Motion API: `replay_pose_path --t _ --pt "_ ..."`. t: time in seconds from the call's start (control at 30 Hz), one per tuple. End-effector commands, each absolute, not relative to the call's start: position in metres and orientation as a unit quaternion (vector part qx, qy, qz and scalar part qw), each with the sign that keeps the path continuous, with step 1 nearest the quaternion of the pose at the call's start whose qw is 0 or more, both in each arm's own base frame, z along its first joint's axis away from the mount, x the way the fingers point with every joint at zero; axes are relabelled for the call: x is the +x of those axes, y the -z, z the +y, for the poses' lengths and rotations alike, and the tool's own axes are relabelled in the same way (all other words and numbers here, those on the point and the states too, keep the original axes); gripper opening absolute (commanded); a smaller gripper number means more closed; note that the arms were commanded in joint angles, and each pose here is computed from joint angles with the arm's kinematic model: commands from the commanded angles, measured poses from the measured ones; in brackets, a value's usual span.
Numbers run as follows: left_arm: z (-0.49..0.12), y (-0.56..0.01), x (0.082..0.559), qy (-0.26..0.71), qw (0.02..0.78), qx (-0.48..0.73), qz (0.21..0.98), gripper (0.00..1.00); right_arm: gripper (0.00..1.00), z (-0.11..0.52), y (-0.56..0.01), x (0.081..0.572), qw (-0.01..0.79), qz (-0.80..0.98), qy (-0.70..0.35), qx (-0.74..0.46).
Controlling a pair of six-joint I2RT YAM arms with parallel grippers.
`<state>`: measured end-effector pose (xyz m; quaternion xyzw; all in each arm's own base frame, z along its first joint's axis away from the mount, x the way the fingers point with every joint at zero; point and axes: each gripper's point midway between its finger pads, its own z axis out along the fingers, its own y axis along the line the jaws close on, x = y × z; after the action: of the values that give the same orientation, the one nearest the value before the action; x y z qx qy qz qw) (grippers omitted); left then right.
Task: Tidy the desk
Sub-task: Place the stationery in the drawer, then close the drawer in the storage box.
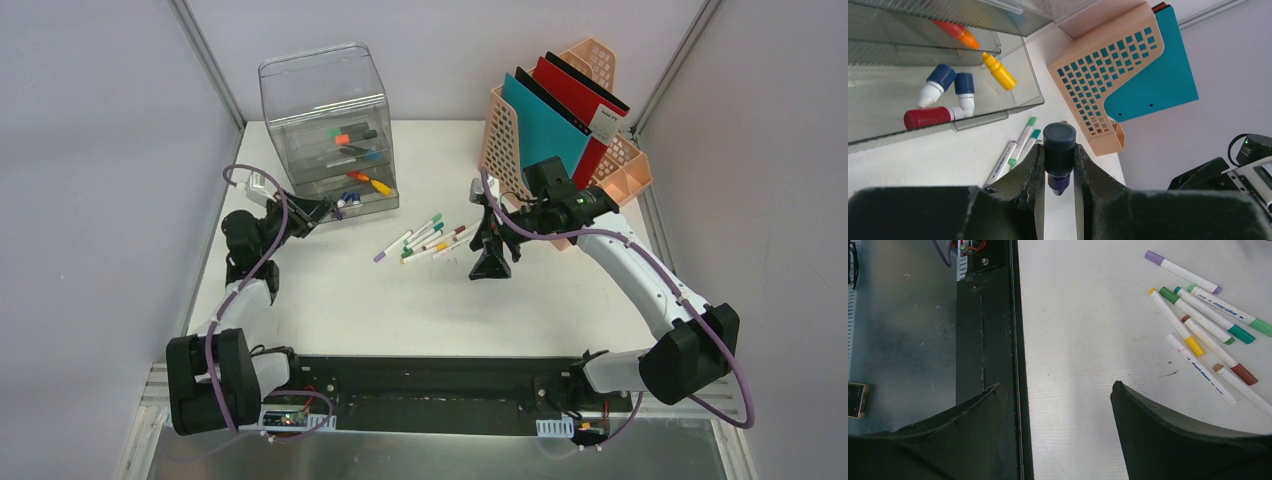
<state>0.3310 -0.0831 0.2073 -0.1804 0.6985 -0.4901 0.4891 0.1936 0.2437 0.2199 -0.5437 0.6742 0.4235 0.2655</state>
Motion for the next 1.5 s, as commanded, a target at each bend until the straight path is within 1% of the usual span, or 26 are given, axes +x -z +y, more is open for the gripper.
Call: replay_pose_path --t 0.0,0.13,0.37,0.53,0.6,0.73,0.77,0.8,0.97,1.13,1.23,1.47 --pt "-0.083 -0.237 0.349 0.495 0.526 -0.153 0.675 0.0 0.8 0.247 -0.233 0.195 0.287 0.651 -0.427 -0.557" --pt "-0.077 -0.229 0.369 0.484 0.523 -0.183 0.677 0.0 0.8 0.247 -0.233 0.195 0.288 0.652 -0.426 -0.557" --pt "-0.068 -0.205 0.397 0.428 0.501 -0.261 0.705 0.0 0.8 0.247 -0.232 0.196 0.288 0.653 -0.424 -0.558" --pt "-0.055 -0.17 0.407 0.33 0.446 -0.377 0.742 0.0 0.8 0.247 -0.231 0.196 0.288 0.653 -0.424 -0.558" --pt "-0.053 -0.159 0.404 0.298 0.42 -0.406 0.755 0.06 0.8 0.247 -0.231 0.196 0.287 0.653 -0.424 -0.558" --pt "-0.056 -0.156 0.408 0.299 0.403 -0.422 0.755 0.17 0.8 0.247 -0.231 0.196 0.286 0.653 -0.424 -0.558" --pt "-0.056 -0.156 0.409 0.299 0.401 -0.423 0.755 0.23 0.8 0.247 -0.231 0.196 0.287 0.654 -0.424 -0.558" --pt "-0.056 -0.156 0.41 0.299 0.402 -0.424 0.754 0.3 0.8 0.247 -0.231 0.196 0.286 0.654 -0.424 -0.558" --pt "-0.056 -0.164 0.413 0.303 0.415 -0.413 0.752 0.39 0.8 0.246 -0.231 0.196 0.288 0.653 -0.422 -0.559" --pt "-0.059 -0.177 0.41 0.316 0.429 -0.395 0.748 0.4 0.8 0.246 -0.232 0.196 0.288 0.652 -0.422 -0.56" --pt "-0.063 -0.19 0.406 0.33 0.45 -0.365 0.745 0.4 0.8 0.246 -0.231 0.196 0.288 0.653 -0.421 -0.56" --pt "-0.082 -0.221 0.378 0.354 0.526 -0.207 0.745 0.4 0.8 0.246 -0.231 0.197 0.289 0.653 -0.419 -0.56"
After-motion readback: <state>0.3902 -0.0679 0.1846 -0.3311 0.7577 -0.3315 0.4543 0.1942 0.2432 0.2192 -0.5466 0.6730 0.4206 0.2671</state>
